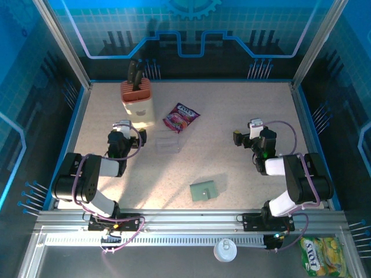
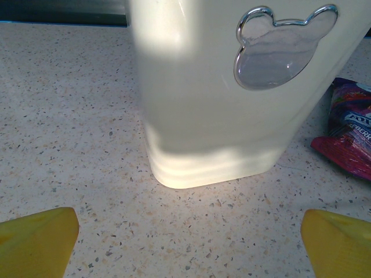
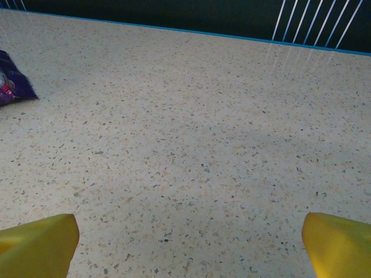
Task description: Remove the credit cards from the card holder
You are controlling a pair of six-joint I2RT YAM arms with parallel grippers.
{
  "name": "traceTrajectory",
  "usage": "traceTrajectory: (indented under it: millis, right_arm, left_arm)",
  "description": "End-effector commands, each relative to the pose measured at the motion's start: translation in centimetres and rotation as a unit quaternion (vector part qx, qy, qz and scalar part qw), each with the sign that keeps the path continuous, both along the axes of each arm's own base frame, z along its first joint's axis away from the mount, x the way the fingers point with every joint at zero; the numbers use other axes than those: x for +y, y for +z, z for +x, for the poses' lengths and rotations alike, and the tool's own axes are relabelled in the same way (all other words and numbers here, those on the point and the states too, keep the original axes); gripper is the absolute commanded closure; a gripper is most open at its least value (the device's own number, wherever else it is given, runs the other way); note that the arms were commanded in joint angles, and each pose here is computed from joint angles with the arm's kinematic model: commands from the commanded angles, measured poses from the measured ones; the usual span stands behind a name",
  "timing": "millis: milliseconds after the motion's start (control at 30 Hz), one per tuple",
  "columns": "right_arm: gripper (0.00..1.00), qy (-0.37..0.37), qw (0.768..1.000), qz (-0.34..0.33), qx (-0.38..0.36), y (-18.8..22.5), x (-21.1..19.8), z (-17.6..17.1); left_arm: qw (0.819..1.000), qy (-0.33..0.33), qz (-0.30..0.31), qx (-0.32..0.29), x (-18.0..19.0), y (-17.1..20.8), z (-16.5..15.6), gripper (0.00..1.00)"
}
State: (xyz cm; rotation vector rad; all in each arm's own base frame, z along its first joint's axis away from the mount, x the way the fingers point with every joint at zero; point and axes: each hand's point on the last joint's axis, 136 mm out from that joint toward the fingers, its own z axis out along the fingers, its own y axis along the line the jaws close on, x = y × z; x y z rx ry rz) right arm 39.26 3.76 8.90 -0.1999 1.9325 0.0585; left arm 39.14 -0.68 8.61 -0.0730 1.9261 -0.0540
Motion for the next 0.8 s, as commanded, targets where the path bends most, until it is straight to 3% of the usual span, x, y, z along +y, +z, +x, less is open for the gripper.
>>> traceTrajectory:
  millis: [0,367,567,767]
  right_arm:
    - [0.0,0.003,1.0,-0.013,-0.025,2.0,0.5,0.3]
    - [0.0,0.019,0.998,-0.053,0.007,5.2,2.6,0.2]
    - [0.0,0.01,0.997,0.013,0.076,6.2,5.2,0.1]
    - [0.07,0.006,0.987,0.063,0.146,6.3,9.5,-0.2]
  left_arm:
    - [1.0,-0.004,0.003,-0.019,0.0,1.8,0.5,0.01]
    - [1.0,0.008,0.008,-0.002,0.1,5.3,0.1,0.01]
    - [0.999,0.015,-0.037,0.017,-0.3,8.0,-0.2,0.01]
    - [0.994,0.039,-0.083,0.064,0.0,10.1,-1.3,0.01]
